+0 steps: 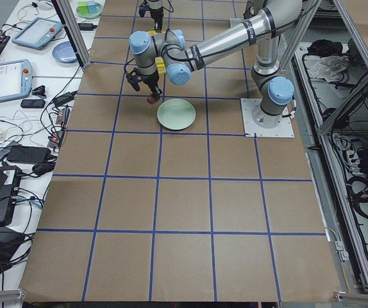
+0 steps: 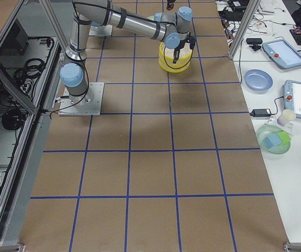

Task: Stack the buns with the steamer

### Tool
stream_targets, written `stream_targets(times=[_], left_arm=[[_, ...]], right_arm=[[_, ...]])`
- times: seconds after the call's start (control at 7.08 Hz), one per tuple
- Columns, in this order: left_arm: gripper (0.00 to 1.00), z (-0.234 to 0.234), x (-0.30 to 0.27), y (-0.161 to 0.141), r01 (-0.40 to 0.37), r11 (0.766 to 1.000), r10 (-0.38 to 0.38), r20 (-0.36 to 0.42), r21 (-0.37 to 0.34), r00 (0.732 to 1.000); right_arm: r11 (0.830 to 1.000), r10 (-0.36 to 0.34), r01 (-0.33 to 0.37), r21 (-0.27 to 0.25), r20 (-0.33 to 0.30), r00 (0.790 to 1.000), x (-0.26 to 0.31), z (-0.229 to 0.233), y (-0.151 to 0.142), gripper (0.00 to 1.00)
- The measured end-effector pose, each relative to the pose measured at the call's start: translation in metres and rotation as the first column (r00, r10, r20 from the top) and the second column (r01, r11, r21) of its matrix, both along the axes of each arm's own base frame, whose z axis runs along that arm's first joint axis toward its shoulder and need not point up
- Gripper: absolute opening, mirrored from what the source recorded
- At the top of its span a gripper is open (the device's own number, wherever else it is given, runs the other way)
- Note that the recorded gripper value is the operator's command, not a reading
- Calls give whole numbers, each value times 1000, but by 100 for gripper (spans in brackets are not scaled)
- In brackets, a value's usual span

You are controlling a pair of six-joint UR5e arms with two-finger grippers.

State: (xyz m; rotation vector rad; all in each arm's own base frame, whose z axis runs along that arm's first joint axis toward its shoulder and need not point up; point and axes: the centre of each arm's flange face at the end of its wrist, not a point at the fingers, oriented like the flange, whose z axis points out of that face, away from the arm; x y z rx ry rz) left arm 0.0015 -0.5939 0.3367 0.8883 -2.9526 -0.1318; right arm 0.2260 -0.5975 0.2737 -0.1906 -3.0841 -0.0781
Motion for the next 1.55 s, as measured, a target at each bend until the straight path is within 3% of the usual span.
stream_targets(times=[0.28, 0.42, 0.57, 0.99, 1.41, 1.55], left_arm=[[0, 14, -16, -7, -13, 999, 12, -27, -39, 1000], [0, 21, -23, -10, -35, 998, 32, -63, -58, 998], [0, 28, -32, -12, -57, 995, 49, -103, -76, 993], [0, 41, -114, -19, -136, 979, 107, -193, -150, 975], [0, 42, -193, -15, -255, 956, 187, -373, -143, 909], [18, 33, -212, -15, -256, 960, 184, -432, -115, 883]], right_arm=[[1000, -15, 15, -3, 3, 1000, 4, 1, 2, 0], [1000, -19, 19, -4, 3, 1000, 5, 1, 2, 5], [1000, -20, 20, -4, 3, 1000, 6, 1, 2, 96], [1000, -4, 4, -20, 6, 1000, 6, 10, 0, 100], [981, 155, -152, -119, 17, 988, -15, 101, 8, 100], [961, 247, -242, -134, 21, 969, -23, 145, 27, 100]])
